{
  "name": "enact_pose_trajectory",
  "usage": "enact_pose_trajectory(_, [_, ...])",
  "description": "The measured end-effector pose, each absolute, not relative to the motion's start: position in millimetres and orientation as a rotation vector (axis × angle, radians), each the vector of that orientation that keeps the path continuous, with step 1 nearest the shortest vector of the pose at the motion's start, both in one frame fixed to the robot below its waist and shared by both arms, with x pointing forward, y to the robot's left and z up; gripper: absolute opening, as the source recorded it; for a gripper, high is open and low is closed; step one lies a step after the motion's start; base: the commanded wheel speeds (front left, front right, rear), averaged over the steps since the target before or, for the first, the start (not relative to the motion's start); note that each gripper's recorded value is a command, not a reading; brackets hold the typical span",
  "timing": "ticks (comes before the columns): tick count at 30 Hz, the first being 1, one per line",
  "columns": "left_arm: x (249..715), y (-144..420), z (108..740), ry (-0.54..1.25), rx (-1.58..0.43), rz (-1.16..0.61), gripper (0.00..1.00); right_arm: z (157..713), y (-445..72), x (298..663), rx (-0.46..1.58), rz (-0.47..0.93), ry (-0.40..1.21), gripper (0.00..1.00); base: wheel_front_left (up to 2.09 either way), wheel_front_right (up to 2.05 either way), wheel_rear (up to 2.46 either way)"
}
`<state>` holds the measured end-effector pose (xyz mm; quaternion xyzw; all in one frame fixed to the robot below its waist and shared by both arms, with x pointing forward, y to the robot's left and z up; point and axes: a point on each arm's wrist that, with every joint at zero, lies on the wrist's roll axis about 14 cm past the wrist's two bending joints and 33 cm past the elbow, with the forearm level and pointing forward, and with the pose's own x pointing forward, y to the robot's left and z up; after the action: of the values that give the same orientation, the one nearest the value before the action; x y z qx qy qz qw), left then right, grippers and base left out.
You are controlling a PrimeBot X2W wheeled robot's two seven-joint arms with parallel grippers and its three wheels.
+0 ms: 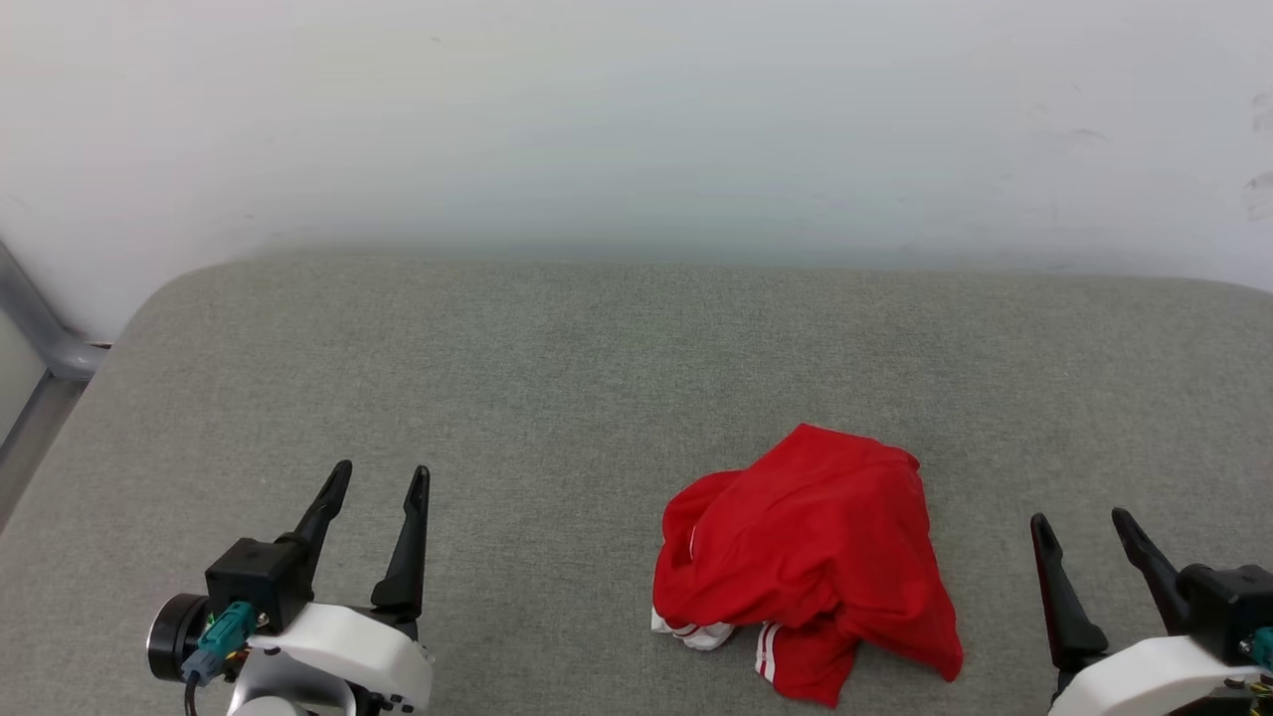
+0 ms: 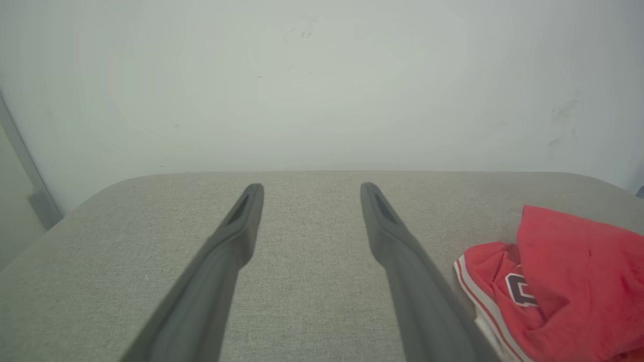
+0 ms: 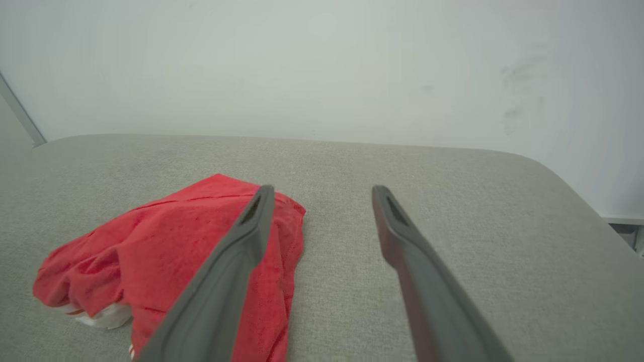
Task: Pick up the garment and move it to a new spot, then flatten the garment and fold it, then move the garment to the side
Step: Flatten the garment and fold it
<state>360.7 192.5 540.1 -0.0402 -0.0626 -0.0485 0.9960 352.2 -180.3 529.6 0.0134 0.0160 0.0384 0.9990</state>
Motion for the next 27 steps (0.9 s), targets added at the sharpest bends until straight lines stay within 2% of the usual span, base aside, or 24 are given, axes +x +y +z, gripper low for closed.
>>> enact_pose_trajectory(3, [362.0,192.3,541.7,-0.132,-0.086,-0.094,1.0,512.3,-185.5,353.1,0.017,0.062,0.118,1.0,0.0,0.0,0.0])
enact_pose_trajectory(7, [363.8,194.5,547.6,-0.153,-0.086,-0.087,1.0,475.0,-182.5,350.6,0.021,0.073,0.323,1.0,0.0,0.0,0.0])
enact_pose_trajectory(13, [371.2,196.2,549.8,-0.165,-0.098,-0.077,1.0,427.8,-154.8,345.2,0.024,0.161,0.625,1.0,0.0,0.0,0.0])
enact_pose_trajectory(20, [382.2,200.5,545.3,-0.16,-0.099,-0.064,1.0,394.6,-130.0,352.4,-0.025,0.274,0.832,1.0,0.0,0.0,0.0])
enact_pose_trajectory(27, [391.0,207.4,532.1,-0.129,-0.107,-0.042,1.0,355.5,-121.2,342.5,-0.021,0.327,1.032,1.0,0.0,0.0,0.0])
